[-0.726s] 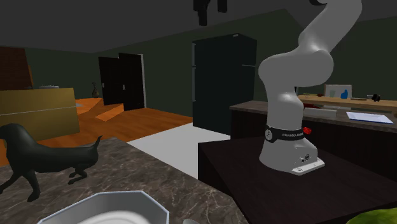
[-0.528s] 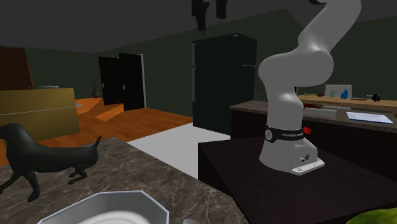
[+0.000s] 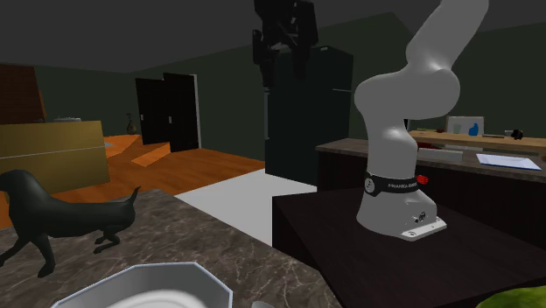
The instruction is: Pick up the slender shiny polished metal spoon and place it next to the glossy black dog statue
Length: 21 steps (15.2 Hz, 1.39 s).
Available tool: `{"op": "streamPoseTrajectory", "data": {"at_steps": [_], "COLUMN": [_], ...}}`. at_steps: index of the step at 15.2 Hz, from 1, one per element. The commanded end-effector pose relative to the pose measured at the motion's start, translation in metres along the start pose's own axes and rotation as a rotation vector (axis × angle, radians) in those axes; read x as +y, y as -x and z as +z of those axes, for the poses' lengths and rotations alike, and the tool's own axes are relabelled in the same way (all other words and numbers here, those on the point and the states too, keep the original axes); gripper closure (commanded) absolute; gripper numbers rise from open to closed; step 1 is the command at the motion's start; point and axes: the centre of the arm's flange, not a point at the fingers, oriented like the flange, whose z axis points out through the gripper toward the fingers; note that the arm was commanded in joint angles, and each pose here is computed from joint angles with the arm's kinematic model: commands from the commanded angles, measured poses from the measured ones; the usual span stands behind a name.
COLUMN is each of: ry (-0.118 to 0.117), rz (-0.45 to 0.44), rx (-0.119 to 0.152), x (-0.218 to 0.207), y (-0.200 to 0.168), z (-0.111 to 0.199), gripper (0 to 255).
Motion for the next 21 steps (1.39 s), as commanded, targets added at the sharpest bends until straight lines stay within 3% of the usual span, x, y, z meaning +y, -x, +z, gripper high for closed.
{"op": "streamPoseTrajectory", "data": {"at_steps": [1,21], "ry": [0.004,0.042], "rz": [-0.022,-0.239], "rx": [-0.007,-0.094], "x": [-0.003,-0.071], "y": [-0.012,-0.102], "z": [0.027,0.272], "gripper": [0,0]}}
